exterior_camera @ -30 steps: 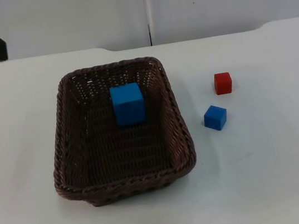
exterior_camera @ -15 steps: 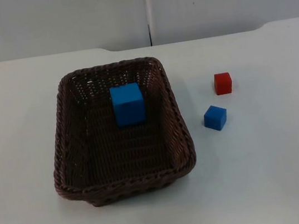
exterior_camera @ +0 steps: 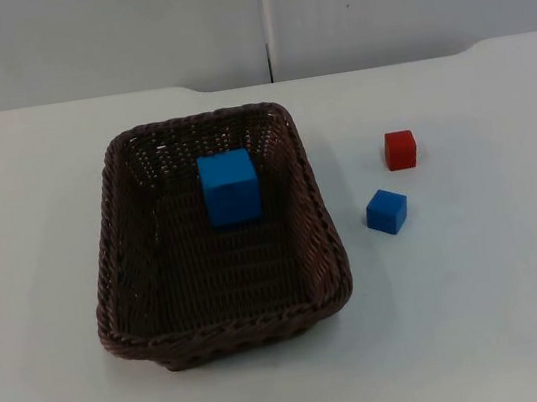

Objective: Pick up the basket with the left hand and place the largest block into the basket with the right hand.

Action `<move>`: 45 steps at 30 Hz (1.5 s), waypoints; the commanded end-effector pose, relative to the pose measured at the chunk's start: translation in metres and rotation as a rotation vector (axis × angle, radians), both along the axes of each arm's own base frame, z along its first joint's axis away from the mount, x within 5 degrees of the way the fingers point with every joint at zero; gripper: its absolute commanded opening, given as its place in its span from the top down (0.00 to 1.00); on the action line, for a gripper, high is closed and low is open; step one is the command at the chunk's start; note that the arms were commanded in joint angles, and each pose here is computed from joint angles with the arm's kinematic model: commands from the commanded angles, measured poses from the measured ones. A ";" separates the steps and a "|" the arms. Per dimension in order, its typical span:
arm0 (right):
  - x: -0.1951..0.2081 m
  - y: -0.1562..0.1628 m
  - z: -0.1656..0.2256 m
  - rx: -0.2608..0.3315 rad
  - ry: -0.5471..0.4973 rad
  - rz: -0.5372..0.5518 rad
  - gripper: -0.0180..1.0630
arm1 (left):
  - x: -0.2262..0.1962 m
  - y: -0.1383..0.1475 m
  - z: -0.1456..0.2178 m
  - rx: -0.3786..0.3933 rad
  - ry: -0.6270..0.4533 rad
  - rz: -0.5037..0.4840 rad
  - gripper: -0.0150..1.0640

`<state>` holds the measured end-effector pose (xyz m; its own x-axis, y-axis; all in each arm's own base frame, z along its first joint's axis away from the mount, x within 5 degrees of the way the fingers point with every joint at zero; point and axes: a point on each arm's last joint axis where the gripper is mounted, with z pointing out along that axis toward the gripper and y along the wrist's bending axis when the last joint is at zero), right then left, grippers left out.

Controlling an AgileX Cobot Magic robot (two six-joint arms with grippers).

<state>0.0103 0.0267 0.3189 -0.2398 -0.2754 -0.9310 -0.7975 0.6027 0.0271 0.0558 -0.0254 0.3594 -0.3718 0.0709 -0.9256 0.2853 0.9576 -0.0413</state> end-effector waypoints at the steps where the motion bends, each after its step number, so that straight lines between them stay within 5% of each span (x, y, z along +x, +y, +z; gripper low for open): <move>1: -0.005 -0.005 -0.003 0.008 -0.007 -0.004 0.28 | -0.011 0.004 -0.004 0.017 0.022 0.045 0.01; 8: -0.018 -0.018 -0.004 0.071 -0.033 -0.010 0.28 | -0.044 0.009 -0.010 0.049 0.004 0.089 0.01; 21: -0.023 -0.036 -0.018 0.000 0.008 -0.110 0.28 | -0.097 0.019 -0.021 0.010 -0.131 0.225 0.01; 29: -0.022 -0.037 -0.019 -0.014 0.010 -0.116 0.28 | -0.089 0.020 -0.037 -0.009 -0.047 0.243 0.01; 34: -0.022 -0.037 -0.019 -0.023 0.007 -0.121 0.28 | -0.064 0.022 -0.080 0.009 0.105 0.266 0.01; 45: -0.019 -0.038 -0.022 -0.048 -0.003 -0.141 0.28 | -0.061 0.024 -0.085 0.016 0.106 0.292 0.01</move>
